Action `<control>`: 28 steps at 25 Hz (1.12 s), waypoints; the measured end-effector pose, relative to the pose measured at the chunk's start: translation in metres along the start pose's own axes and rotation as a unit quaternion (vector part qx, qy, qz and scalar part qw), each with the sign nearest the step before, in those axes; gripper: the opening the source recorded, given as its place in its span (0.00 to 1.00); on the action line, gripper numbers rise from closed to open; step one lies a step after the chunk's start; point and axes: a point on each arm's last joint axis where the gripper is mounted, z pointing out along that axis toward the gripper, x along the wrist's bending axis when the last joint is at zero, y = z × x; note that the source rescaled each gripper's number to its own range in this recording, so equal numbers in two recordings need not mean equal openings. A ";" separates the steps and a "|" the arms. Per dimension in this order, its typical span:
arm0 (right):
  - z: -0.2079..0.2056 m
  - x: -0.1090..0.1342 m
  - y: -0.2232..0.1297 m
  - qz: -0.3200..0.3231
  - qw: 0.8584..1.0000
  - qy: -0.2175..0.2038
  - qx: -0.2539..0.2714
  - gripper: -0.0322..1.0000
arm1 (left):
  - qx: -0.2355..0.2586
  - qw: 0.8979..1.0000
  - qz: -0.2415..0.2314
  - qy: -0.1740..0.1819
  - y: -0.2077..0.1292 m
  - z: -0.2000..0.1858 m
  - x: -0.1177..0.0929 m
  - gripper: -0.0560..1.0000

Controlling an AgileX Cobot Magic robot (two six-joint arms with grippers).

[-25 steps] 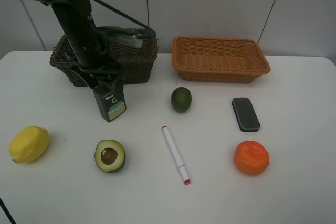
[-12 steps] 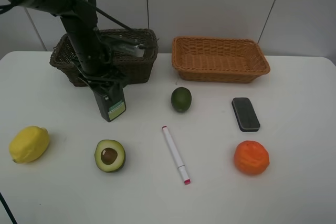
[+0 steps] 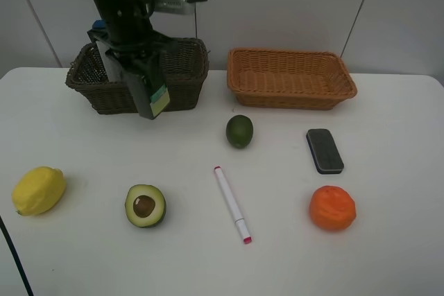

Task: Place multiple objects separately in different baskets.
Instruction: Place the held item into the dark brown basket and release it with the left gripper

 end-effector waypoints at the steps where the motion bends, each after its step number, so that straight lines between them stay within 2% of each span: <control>1: 0.000 0.000 0.000 0.000 1.000 0.000 0.000 1.00 | -0.036 0.999 -0.006 0.000 0.011 -0.019 -0.001 0.12; 5: 0.000 0.000 0.000 0.000 1.000 0.000 0.000 1.00 | -0.146 0.989 -0.017 0.016 0.038 -0.077 -0.001 0.12; 7: 0.000 0.000 0.000 0.000 1.000 0.000 0.000 1.00 | -0.169 0.985 -0.024 0.029 0.045 -0.086 0.007 0.12; 10: 0.000 0.000 0.000 0.000 1.000 0.000 0.000 1.00 | -0.158 0.986 -0.038 0.049 0.050 -0.069 0.024 0.12; 16: 0.000 0.000 0.000 0.000 1.000 0.000 0.000 1.00 | -0.115 0.989 -0.066 0.061 0.060 0.006 0.053 0.12; 17: 0.000 0.000 0.000 0.000 1.000 0.000 0.000 1.00 | -0.107 0.990 -0.073 0.061 0.060 0.015 0.055 0.17; 18: 0.000 0.000 0.000 0.000 1.000 0.000 0.000 1.00 | -0.101 0.990 -0.078 0.061 0.060 0.021 0.056 0.26; 21: 0.000 0.000 0.000 0.000 1.000 0.000 0.000 1.00 | -0.092 0.991 -0.081 0.060 0.059 0.024 0.056 0.72; 22: 0.000 0.000 0.000 0.000 1.000 0.000 0.000 1.00 | -0.088 0.991 -0.080 0.059 0.058 0.023 0.056 0.85; 24: 0.000 0.000 0.000 0.000 1.000 0.000 0.000 1.00 | -0.078 0.992 -0.074 0.060 0.056 0.021 0.055 0.95; 28: 0.000 0.000 0.000 0.000 1.000 0.000 0.000 1.00 | -0.089 0.992 -0.068 0.057 0.059 0.010 0.054 1.00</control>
